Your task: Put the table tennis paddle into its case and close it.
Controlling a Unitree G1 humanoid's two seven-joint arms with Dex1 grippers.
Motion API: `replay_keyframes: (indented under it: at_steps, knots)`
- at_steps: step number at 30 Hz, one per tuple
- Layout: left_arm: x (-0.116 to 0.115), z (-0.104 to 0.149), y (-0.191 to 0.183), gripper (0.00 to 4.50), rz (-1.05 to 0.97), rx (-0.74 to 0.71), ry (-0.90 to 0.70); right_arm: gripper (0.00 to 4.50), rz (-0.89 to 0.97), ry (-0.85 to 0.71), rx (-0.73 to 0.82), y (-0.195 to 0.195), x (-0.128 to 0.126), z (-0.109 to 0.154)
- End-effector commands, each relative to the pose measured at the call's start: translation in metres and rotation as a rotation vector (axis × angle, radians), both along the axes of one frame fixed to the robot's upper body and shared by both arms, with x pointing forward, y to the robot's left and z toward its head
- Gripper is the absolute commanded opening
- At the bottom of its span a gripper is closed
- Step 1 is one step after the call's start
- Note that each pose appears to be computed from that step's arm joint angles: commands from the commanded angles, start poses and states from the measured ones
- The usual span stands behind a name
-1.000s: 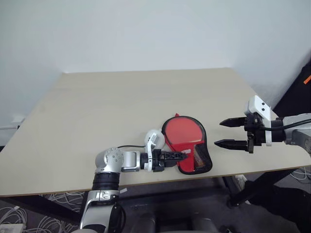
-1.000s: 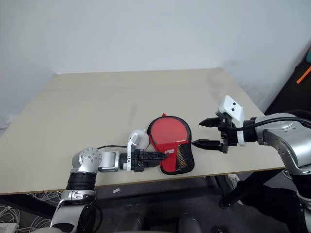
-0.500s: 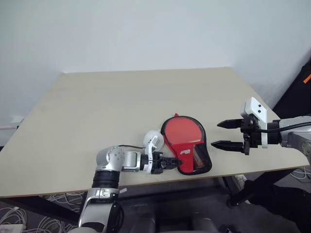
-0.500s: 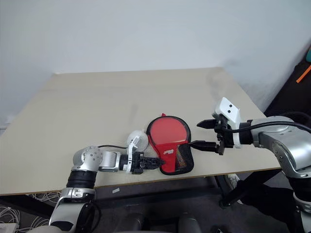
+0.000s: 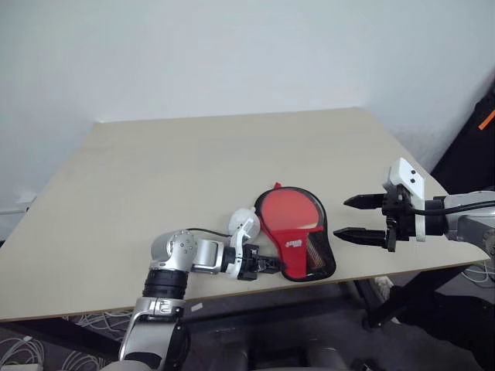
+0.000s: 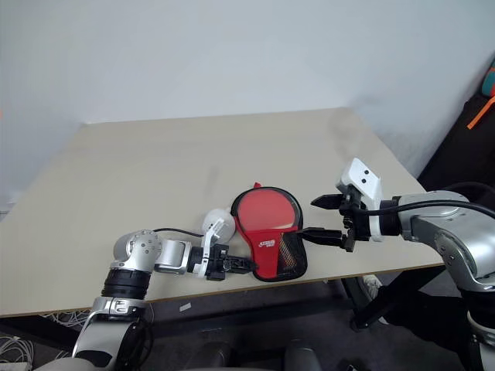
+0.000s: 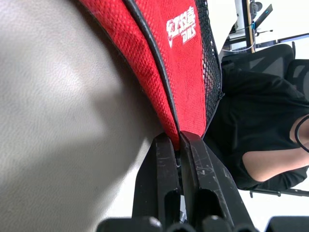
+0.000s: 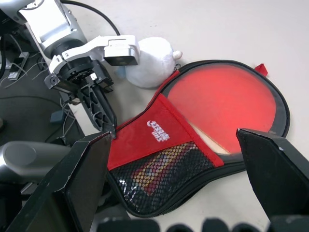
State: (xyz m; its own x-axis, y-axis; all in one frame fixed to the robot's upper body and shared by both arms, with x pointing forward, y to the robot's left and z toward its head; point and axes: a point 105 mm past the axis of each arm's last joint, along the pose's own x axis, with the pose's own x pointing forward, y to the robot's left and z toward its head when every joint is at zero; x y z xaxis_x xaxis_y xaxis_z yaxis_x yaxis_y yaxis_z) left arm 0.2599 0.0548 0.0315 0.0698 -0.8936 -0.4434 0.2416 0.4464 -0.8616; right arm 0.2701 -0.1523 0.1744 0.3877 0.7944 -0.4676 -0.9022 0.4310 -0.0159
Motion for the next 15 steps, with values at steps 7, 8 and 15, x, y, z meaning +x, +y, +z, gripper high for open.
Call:
replay_keyframes:
  at_steps: [7,8,15]
  knots:
    - [-0.053,-0.004,0.033,0.03,-0.073,0.026,0.081,4.50,0.010,-0.035,0.023,0.005,-0.004,0.006]
    - [-0.060,0.000,0.036,0.03,-0.091,0.022,0.083,4.50,0.011,-0.032,0.025,0.006,-0.003,0.006]
    - [-0.080,0.010,0.047,0.03,-0.109,0.037,0.102,4.50,0.028,-0.030,0.042,0.012,0.003,0.007]
